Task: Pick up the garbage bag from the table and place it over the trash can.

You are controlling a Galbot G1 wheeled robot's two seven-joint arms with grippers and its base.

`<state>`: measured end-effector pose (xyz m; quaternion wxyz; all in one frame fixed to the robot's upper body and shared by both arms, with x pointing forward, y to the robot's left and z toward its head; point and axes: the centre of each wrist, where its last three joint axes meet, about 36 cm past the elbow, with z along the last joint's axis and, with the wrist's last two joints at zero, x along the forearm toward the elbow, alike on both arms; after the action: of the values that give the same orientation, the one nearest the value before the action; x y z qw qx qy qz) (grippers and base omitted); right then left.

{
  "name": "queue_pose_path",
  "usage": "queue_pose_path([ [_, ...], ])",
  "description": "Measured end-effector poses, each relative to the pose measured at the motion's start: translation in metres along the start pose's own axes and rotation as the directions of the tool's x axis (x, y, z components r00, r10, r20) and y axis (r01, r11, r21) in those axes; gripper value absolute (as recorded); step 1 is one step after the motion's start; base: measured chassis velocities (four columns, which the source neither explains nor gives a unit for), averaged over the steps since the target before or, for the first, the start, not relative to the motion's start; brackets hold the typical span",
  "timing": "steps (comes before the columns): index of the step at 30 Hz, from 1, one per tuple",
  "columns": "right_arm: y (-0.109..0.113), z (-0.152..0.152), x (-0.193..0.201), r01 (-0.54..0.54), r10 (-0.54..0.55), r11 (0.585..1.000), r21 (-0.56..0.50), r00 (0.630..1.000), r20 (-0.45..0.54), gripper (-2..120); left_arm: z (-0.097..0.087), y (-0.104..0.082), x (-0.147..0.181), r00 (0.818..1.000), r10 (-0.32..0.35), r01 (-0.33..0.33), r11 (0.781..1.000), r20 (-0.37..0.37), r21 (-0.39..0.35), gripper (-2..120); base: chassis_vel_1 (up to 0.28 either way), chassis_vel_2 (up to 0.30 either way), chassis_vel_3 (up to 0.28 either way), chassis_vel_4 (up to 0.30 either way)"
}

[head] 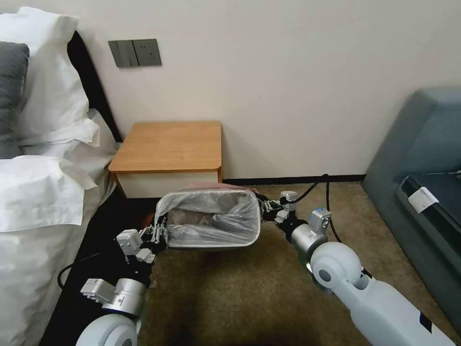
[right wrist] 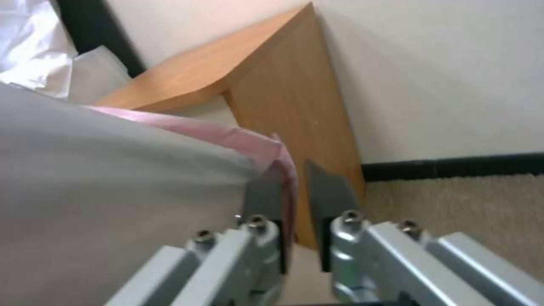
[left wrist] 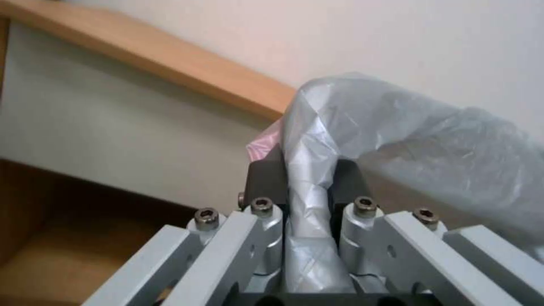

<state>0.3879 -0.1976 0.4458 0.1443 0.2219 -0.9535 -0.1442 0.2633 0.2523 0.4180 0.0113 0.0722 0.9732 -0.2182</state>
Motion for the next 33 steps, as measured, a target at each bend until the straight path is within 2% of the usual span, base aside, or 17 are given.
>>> queue_pose_path([
  [2,-0.003,0.002,0.01,-0.02,0.02,1.0,-0.001,1.0,-0.011,27,0.002,0.002,-0.002,1.0,-0.028,0.028,0.999,-0.011,0.019,9,0.0,0.0,0.0,0.0],
  [8,-0.003,0.005,0.032,-0.033,0.033,0.999,0.005,0.999,-0.014,45,0.007,0.006,-0.006,0.997,-0.067,0.067,0.997,-0.025,0.024,9,0.0,0.0,0.0,0.0],
  [11,0.004,-0.001,0.051,-0.05,0.049,0.997,0.057,0.998,0.03,60,0.01,0.009,-0.009,0.995,-0.092,0.093,0.995,-0.038,0.018,9,0.0,0.0,0.0,0.0],
  [13,0.007,-0.007,0.056,-0.047,0.044,0.996,0.071,0.998,0.046,64,0.01,0.009,-0.01,0.995,-0.095,0.096,0.995,-0.042,0.015,9,0.0,0.0,0.0,0.0],
  [14,0.014,-0.021,0.066,-0.033,0.024,0.993,0.11,0.996,0.08,70,0.011,0.009,-0.011,0.994,-0.098,0.098,0.995,-0.047,0.011,9,0.0,0.0,0.0,0.0],
  [16,0.017,-0.027,0.07,-0.021,0.01,0.992,0.127,0.996,0.092,73,0.011,0.009,-0.011,0.994,-0.098,0.098,0.995,-0.048,0.009,9,0.0,0.0,0.0,0.0],
  [20,0.039,-0.077,0.082,0.195,-0.233,0.943,0.269,0.965,0.117,95,0.011,0.007,-0.013,0.995,-0.089,0.087,0.996,-0.05,-0.034,9,0.0,0.0,0.0,0.0],
  [21,0.039,-0.077,0.082,0.195,-0.233,0.943,0.269,0.965,0.117,95,0.011,0.007,-0.013,0.995,-0.089,0.087,0.996,-0.05,-0.034,9,0.0,0.0,0.0,0.0],
  [22,0.041,-0.084,0.08,0.263,-0.304,0.917,0.3,0.948,0.097,96,0.012,0.007,-0.013,0.995,-0.085,0.083,0.996,-0.05,-0.045,9,0.0,0.0,0.0,0.0],
  [24,0.039,-0.094,0.069,0.372,-0.414,0.848,0.378,0.91,0.034,88,0.012,0.004,-0.013,0.996,-0.076,0.073,0.996,-0.051,-0.058,9,0.0,0.0,0.0,0.0],
  [25,0.039,-0.094,0.069,0.372,-0.414,0.848,0.378,0.91,0.034,88,0.012,0.004,-0.013,0.996,-0.076,0.073,0.996,-0.051,-0.058,9,0.0,0.0,0.0,0.0],
  [27,0.037,-0.101,0.055,0.451,-0.488,0.76,0.468,0.871,-0.046,79,0.011,0.002,-0.013,0.997,-0.065,0.062,0.995,-0.047,-0.072,9,0.0,0.0,0.0,0.0],
  [28,0.037,-0.106,0.045,0.496,-0.527,0.698,0.516,0.844,-0.099,74,0.01,0.001,-0.013,0.997,-0.056,0.052,0.995,-0.045,-0.086,9,0.0,0.0,0.0,0.0],
  [29,0.037,-0.106,0.045,0.496,-0.527,0.698,0.516,0.844,-0.099,74,0.01,0.001,-0.013,0.997,-0.056,0.052,0.995,-0.045,-0.086,9,0.0,0.0,0.0,0.0],
  [31,0.041,-0.108,0.026,0.573,-0.576,0.589,0.57,0.792,-0.202,65,0.01,-0.001,-0.013,0.998,-0.042,0.037,0.993,-0.04,-0.109,9,0.0,0.0,0.0,0.0],
  [32,0.041,-0.108,0.026,0.573,-0.576,0.589,0.57,0.792,-0.202,65,0.01,-0.001,-0.013,0.998,-0.042,0.037,0.993,-0.04,-0.109,9,0.0,0.0,0.0,0.0],
  [33,0.044,-0.103,0.012,0.605,-0.589,0.541,0.584,0.769,-0.25,58,0.01,-0.003,-0.013,0.999,-0.035,0.031,0.992,-0.038,-0.122,9,0.0,0.0,0.0,0.0],
])
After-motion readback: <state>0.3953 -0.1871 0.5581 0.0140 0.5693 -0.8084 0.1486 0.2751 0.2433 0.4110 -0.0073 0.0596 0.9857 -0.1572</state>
